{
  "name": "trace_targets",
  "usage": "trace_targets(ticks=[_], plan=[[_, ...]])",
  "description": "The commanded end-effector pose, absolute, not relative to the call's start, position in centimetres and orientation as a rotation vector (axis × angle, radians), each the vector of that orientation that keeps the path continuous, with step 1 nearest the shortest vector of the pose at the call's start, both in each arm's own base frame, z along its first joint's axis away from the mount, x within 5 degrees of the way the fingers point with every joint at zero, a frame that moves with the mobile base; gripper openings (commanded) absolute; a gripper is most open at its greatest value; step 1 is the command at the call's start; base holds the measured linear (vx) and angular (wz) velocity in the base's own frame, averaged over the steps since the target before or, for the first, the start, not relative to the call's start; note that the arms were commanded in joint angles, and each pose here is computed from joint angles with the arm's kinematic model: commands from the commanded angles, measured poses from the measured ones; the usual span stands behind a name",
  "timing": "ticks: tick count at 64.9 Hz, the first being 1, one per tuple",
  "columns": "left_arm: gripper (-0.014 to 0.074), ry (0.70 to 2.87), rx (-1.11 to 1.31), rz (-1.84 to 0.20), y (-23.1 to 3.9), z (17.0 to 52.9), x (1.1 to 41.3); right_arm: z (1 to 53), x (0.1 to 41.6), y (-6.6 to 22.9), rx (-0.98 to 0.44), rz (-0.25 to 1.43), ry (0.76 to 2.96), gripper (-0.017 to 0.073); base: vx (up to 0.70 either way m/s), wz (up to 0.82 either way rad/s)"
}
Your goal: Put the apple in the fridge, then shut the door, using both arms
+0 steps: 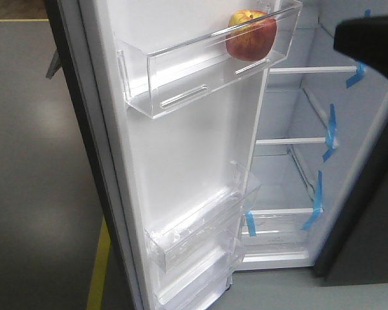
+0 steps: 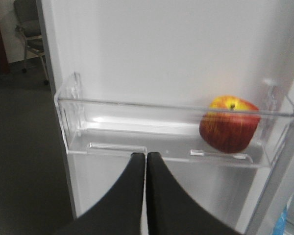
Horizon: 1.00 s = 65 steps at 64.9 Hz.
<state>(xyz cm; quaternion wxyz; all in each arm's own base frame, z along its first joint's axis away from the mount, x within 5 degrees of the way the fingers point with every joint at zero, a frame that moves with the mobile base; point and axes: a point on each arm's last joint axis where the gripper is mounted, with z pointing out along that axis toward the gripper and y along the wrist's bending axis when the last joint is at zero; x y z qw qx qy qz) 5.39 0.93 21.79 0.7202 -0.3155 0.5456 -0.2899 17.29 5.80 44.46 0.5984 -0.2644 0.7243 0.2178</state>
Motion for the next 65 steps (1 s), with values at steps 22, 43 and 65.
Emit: trace_targets(ticks=[22, 43, 65], plan=[[-0.0006, 1.016, -0.802, -0.779, 1.5, 22.2, 5.0, 37.9, 10.4, 5.3, -0.514, 0.497, 1.67, -0.0003, 0.0, 0.0], [-0.0006, 0.77, -0.862, -1.072, 1.6, 26.5, 3.7, 37.7, 7.8, 5.4, -0.53, 0.479, 1.604, -0.0003, 0.0, 0.0], [-0.0006, 0.687, -0.576, -0.984, 0.7, 37.3, 1.4, 37.9, 7.7, 5.5, -0.509, 0.526, 1.586, -0.0002, 0.0, 0.0]])
